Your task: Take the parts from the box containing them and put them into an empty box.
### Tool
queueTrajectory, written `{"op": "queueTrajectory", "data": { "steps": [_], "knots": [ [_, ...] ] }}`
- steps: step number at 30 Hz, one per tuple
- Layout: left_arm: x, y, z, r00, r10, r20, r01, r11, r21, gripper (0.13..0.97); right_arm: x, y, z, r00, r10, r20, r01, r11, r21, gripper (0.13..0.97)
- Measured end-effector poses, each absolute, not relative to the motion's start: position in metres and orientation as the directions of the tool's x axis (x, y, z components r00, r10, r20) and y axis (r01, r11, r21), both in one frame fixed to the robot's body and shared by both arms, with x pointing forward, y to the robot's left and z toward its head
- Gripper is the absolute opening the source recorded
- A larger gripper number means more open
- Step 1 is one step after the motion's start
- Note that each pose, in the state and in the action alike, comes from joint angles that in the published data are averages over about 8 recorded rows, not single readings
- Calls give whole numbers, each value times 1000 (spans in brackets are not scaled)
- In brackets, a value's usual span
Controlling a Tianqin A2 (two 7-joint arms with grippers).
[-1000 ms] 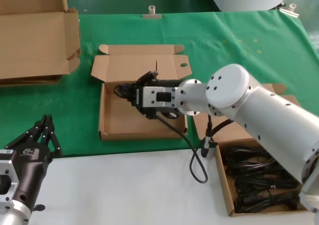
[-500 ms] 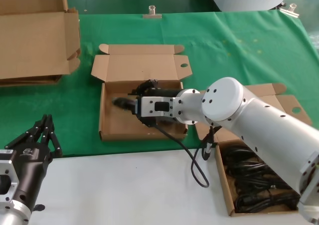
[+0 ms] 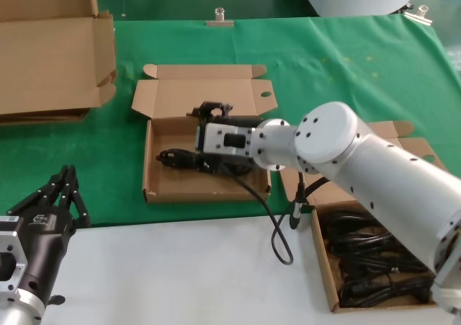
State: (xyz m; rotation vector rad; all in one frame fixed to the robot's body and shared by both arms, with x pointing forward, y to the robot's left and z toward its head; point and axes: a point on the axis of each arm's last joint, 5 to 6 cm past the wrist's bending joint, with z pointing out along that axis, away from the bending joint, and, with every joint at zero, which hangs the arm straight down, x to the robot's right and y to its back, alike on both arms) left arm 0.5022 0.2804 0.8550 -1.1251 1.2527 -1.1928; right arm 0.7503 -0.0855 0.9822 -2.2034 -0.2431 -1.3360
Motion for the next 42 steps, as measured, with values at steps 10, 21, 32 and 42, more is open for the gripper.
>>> {"op": "queueTrajectory", "data": {
  "steps": [10,21,32,42],
  "knots": [
    [502,280,855,-35,-997,-71,22,70,-997,172,750,-103,1009,502,-284,817,395,-765,-509,637],
    [502,280,855,-35,-997,-71,22,70,-997,172,714,-165,1035,452,-447,772,391,-679,-622,812],
    [502,280,855,-35,-997,-71,22,70,-997,172,660,-226,1039,410,-553,726,338,-647,-684,927],
    [502,280,855,-35,-997,-71,22,70,-997,192,642,-242,1036,397,-586,706,318,-634,-705,965]
  ]
}}
